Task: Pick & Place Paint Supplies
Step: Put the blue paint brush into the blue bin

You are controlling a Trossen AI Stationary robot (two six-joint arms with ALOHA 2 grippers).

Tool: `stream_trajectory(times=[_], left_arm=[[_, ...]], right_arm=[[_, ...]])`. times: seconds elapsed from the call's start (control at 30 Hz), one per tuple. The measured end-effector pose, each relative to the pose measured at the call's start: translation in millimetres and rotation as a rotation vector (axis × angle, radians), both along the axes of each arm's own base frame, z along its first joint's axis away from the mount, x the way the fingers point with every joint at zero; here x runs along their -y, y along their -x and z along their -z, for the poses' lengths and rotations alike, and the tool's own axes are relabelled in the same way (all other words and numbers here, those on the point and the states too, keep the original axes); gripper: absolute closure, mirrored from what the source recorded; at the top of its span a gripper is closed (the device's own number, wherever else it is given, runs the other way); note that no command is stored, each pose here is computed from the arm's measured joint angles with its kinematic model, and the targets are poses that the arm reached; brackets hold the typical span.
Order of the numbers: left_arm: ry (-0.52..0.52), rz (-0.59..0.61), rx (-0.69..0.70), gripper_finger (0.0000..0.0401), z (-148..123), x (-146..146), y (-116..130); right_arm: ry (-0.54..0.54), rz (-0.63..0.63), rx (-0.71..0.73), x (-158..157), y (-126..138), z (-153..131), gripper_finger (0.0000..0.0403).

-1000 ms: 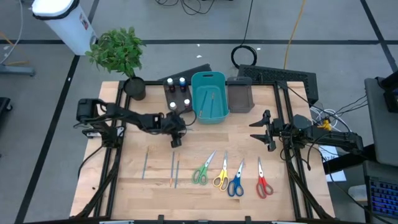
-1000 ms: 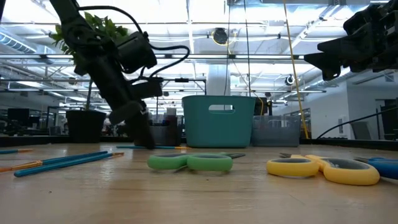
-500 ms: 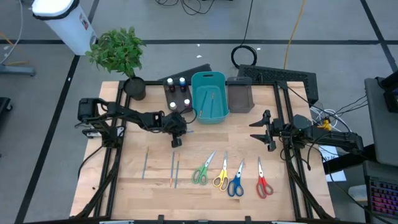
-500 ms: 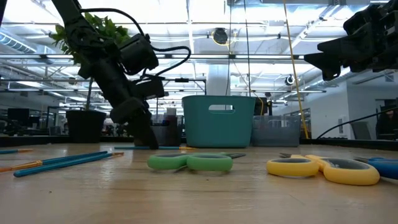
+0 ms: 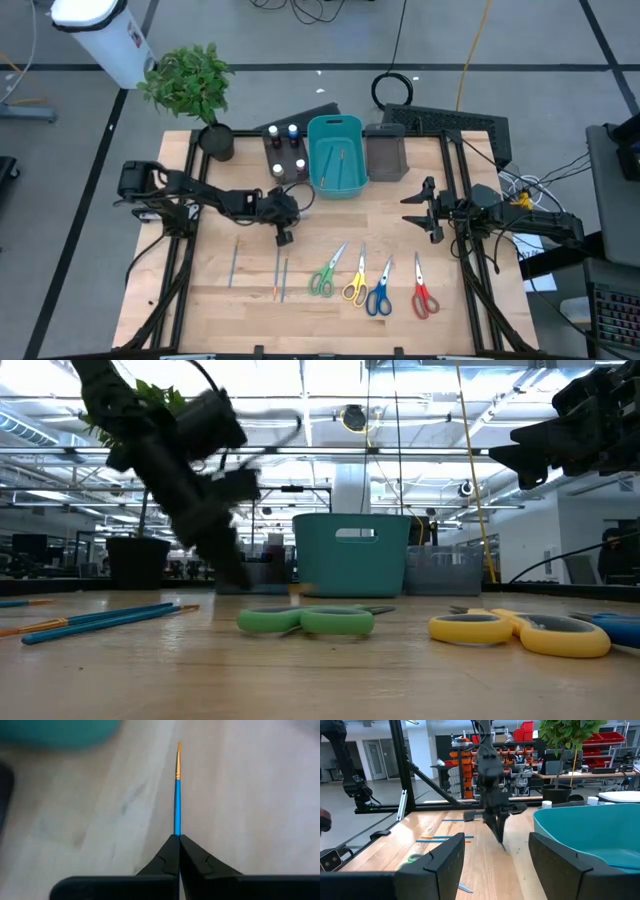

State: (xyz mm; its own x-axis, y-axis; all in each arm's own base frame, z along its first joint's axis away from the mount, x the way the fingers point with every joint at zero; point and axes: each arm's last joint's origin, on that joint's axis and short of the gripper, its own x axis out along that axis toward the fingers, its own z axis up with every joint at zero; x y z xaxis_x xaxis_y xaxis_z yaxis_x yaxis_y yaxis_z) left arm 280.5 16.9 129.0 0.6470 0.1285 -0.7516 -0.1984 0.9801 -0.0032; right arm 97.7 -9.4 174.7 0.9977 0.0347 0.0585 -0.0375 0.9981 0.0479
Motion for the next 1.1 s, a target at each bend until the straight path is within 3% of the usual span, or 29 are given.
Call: stream_trajectory(times=[0.23, 0.53, 0.67, 0.9, 1.1], left_arm=[[-0.039, 0.003, 0.185, 0.0401, -37, 14, 0], [-0.037, -0.015, 0.64, 0.0401, -90, 19, -9], [-0.07, -0.109, 0.806, 0.0401, -106, 8, -11], [-0.083, -0.316, 0.902, 0.0401, -110, -25, -26], [-0.061, -0.399, 0.916, 0.0401, -110, -52, -69]], right_arm=[[0.0, 0.0, -0.001, 0, 0, 0, 0.019], [0.0, 0.0, -0.001, 0, 0, 0, 0.019], [0.0, 0.0, -0.001, 0, 0, 0, 0.019], [0.0, 0.0, 0.0, 0, 0, 0, 0.019], [0.0, 0.0, 0.0, 0, 0, 0, 0.019]])
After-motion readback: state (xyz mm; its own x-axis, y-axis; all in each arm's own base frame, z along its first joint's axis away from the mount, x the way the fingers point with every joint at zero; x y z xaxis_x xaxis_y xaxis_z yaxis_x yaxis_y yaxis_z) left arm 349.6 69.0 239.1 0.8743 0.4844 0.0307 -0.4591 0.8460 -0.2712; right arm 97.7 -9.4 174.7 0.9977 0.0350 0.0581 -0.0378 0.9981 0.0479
